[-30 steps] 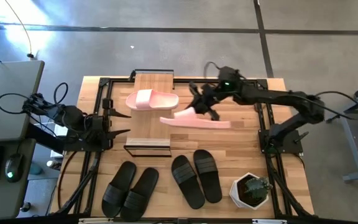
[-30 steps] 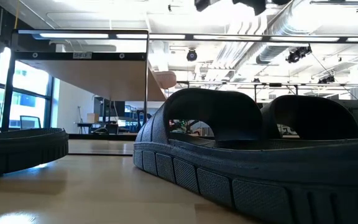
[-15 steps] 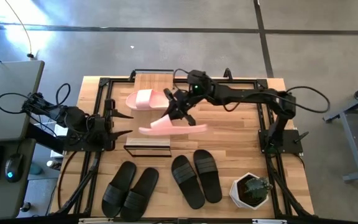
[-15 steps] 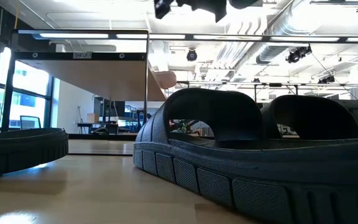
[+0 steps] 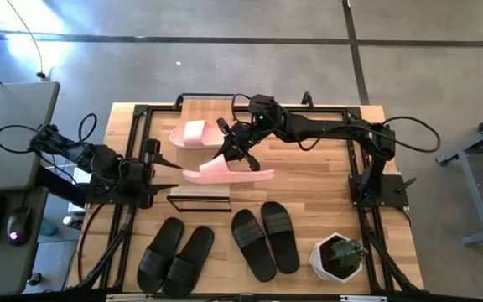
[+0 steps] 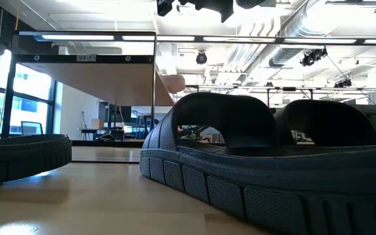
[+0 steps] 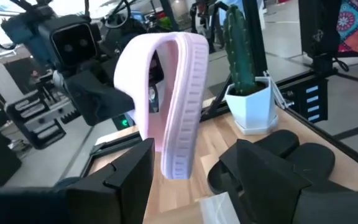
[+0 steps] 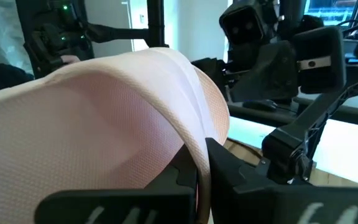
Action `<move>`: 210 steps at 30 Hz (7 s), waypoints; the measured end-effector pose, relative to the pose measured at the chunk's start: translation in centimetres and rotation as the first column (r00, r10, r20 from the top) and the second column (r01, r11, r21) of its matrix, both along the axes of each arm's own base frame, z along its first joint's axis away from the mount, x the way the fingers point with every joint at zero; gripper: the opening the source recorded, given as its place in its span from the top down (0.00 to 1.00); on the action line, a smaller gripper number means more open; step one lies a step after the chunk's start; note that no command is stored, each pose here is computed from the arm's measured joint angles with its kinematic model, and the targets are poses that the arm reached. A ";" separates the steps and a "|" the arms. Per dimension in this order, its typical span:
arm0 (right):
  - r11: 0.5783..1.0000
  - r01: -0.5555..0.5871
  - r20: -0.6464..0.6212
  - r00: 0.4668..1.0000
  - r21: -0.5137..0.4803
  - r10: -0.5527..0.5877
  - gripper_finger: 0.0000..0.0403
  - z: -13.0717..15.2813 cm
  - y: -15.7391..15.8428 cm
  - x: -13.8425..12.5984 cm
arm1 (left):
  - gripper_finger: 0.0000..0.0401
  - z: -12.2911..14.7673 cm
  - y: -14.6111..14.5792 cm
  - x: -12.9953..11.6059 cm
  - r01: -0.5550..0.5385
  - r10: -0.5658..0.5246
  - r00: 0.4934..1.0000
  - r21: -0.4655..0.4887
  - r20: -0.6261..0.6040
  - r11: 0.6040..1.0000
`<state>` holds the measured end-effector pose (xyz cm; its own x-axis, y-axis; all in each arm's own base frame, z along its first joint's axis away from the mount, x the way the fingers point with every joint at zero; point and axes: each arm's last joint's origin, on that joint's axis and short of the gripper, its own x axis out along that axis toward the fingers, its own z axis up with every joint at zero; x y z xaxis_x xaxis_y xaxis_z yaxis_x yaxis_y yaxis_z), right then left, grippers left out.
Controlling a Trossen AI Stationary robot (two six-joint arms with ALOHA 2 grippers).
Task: Pick and place slides into the shelf
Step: Put the pink slide on the shelf
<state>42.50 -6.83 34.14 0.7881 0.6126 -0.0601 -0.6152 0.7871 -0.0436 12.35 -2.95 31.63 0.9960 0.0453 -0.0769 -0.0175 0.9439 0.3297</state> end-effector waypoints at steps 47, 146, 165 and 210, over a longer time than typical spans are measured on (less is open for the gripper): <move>1.000 0.003 0.011 1.000 -0.024 -0.003 1.00 -0.8 0.5 0.6 | 0.82 -0.5 -1.2 4.0 -0.039 0.039 0.999 0.079 0.010 0.996; 0.424 0.330 0.151 0.904 -0.843 -0.401 0.61 -9.5 4.2 -7.7 | 0.94 -7.4 -3.2 -3.1 0.095 0.292 0.805 0.599 -0.516 0.795; 0.275 0.388 0.282 0.891 -0.880 -0.355 0.61 -11.2 4.3 -5.6 | 0.94 -7.4 -3.6 -2.8 0.115 0.256 0.806 0.565 -0.534 0.817; 0.371 0.372 0.282 0.919 -0.851 -0.274 0.61 -11.9 5.4 -4.9 | 0.95 -6.9 -4.0 -2.3 0.045 0.255 0.848 0.542 -0.466 0.839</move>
<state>37.56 -1.43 22.21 0.9445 -0.0423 -0.3259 -0.2788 0.4220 -0.8627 10.02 -6.94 24.73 0.8055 0.3289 -0.4929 0.2022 0.6293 0.7504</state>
